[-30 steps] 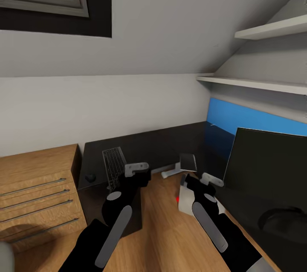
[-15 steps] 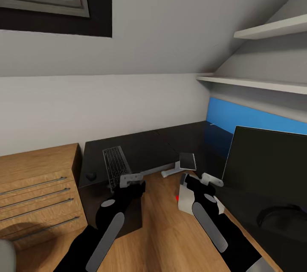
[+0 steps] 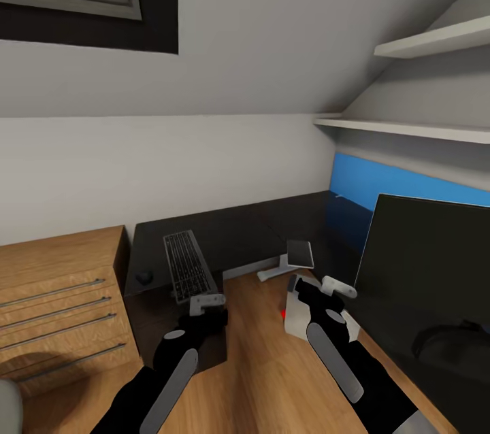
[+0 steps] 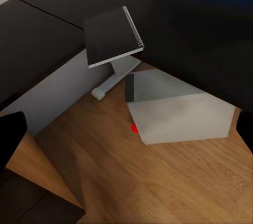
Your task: In the bedroom, organize the workspace by keeping the computer under the desk, ensuring the monitor is on the desk, placing the keyboard on the desk next to the monitor, placing the mouse on the desk next to the keyboard, moving the folder from the swivel chair onto the desk next to the mouse, stacking the notebook on top of the folder with the pen on top of the notebook, and positioning the swivel chair next to the desk.
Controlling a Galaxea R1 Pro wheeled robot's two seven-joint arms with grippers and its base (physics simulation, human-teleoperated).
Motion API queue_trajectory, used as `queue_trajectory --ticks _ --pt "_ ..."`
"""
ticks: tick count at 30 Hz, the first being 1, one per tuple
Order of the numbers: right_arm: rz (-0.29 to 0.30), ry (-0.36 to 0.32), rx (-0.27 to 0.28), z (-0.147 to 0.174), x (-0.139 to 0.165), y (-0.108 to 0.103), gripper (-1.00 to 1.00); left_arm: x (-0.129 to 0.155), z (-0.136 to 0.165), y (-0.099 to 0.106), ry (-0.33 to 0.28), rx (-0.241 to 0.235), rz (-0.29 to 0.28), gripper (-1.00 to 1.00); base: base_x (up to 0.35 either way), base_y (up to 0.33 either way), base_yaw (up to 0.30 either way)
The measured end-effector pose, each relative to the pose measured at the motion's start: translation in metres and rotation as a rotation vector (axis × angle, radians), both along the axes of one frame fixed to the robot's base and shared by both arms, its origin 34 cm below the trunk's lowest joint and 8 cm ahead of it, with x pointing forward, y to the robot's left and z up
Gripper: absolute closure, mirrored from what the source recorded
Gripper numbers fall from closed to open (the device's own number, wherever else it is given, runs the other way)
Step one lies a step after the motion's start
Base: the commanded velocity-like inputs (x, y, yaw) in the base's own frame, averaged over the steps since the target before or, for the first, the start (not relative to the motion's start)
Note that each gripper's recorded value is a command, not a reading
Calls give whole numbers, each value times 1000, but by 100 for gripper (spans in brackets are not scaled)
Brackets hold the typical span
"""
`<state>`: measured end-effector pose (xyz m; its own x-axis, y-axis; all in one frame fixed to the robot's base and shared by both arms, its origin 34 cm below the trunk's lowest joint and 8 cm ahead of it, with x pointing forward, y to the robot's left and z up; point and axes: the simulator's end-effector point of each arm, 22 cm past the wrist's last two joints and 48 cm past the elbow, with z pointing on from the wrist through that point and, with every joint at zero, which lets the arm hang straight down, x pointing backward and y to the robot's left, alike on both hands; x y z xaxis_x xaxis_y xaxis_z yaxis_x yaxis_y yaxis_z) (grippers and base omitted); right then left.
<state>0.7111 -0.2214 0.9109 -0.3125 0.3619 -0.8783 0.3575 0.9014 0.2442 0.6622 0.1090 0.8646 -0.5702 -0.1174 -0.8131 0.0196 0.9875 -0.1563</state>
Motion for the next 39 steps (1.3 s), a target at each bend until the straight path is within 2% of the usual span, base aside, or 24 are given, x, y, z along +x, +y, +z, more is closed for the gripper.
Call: queue_trajectory --ticks 8,10,11,18,23,39 --pt "-1 -1 0 -12 0 0 -100 -14 -41 2 58 16 0 -100 0 0 0" --pt "-2 0 1 -16 0 0 -100 -17 -56 4 82 27 4 -100 0 0 0" --pt "-3 2 0 -18 0 0 -100 -22 -75 9 114 40 14 -100 0 0 0" --pt "-4 25 -3 -42 -2 2 -100 -16 -92 17 73 24 63 -100 0 0 0" --pt "-17 25 10 -56 -3 5 -100 -17 -109 23 75 28 81 -100 0 0 0" --pt "-11 32 28 -95 -5 14 -100 -20 -141 25 81 33 84 -100 0 0 0"
